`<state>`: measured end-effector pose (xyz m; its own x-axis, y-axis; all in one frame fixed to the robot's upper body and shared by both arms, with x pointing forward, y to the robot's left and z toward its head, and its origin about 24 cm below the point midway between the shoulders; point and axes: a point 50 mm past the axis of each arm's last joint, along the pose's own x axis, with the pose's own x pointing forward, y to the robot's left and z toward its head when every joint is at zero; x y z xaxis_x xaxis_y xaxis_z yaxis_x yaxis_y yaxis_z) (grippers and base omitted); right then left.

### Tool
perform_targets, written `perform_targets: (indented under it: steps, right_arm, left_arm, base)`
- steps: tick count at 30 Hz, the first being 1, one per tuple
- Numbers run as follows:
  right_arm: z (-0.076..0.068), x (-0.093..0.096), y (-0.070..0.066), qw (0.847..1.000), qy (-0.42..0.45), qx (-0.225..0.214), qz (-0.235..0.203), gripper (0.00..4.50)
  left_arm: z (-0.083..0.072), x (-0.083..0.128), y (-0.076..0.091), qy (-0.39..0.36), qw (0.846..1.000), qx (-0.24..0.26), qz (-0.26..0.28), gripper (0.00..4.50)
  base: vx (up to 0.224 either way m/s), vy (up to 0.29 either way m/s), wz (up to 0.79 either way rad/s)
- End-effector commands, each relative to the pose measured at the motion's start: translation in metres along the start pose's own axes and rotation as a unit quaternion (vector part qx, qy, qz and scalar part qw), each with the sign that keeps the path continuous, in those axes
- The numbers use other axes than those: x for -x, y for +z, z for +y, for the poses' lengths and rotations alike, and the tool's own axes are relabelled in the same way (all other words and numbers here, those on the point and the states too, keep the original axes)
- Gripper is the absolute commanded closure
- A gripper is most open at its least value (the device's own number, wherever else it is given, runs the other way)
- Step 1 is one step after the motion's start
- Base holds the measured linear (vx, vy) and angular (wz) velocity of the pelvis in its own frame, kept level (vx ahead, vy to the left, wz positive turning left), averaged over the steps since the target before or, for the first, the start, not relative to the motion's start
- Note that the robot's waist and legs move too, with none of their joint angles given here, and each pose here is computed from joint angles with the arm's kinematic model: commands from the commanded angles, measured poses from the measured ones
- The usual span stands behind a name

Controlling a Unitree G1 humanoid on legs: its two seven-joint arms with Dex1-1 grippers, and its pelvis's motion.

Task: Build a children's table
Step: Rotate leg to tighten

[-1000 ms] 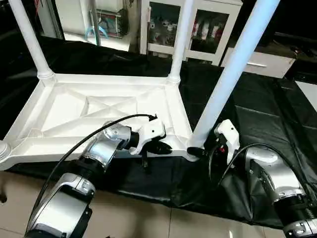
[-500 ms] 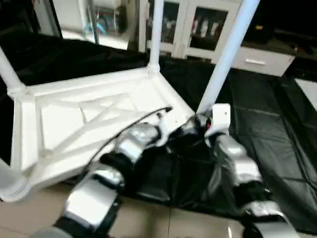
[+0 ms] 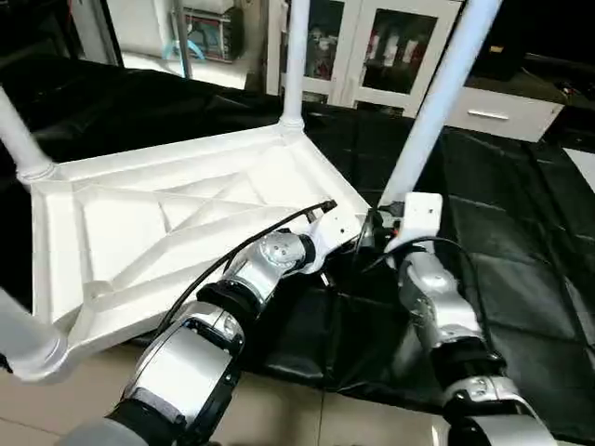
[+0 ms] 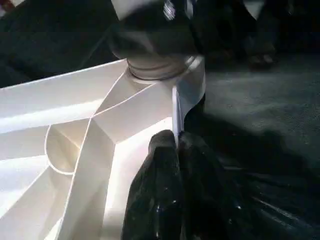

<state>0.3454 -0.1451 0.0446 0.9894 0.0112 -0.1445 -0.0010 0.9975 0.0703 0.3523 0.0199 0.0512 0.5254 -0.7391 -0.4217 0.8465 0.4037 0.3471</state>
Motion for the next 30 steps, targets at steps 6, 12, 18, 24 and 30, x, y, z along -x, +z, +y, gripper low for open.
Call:
perform_targets:
  steps: [6,12,18,24,30]
  right_arm:
    - [-0.038,0.017,0.018,0.996,-0.059,0.051,-0.052,1.07]
    - [-0.051,0.036,0.018,0.992,-0.055,0.087,-0.066,1.07]
    - [-0.05,0.046,0.013,0.994,-0.042,0.083,-0.053,0.95]
    - [-0.035,0.052,0.017,0.995,0.05,0.054,-0.06,0.95]
    - [-0.044,0.059,0.021,0.994,0.078,0.045,-0.063,0.95]
  left_arm:
    - [-0.001,-0.005,0.036,-0.025,0.994,-0.063,-0.084,4.5]
    - [-0.004,-0.006,0.046,-0.015,0.988,-0.084,-0.126,4.5]
    - [0.002,0.0,0.043,-0.014,0.987,-0.044,-0.153,4.1]
    - [0.01,0.016,0.018,-0.077,0.988,0.041,-0.13,3.62]
    - [0.013,0.055,0.008,-0.183,0.967,0.088,-0.151,3.13]
  base:
    - [0.0,0.0,0.0]
    - [0.0,0.0,0.0]
    - [0.0,0.0,0.0]
    - [0.0,0.0,0.0]
    - [0.0,0.0,0.0]
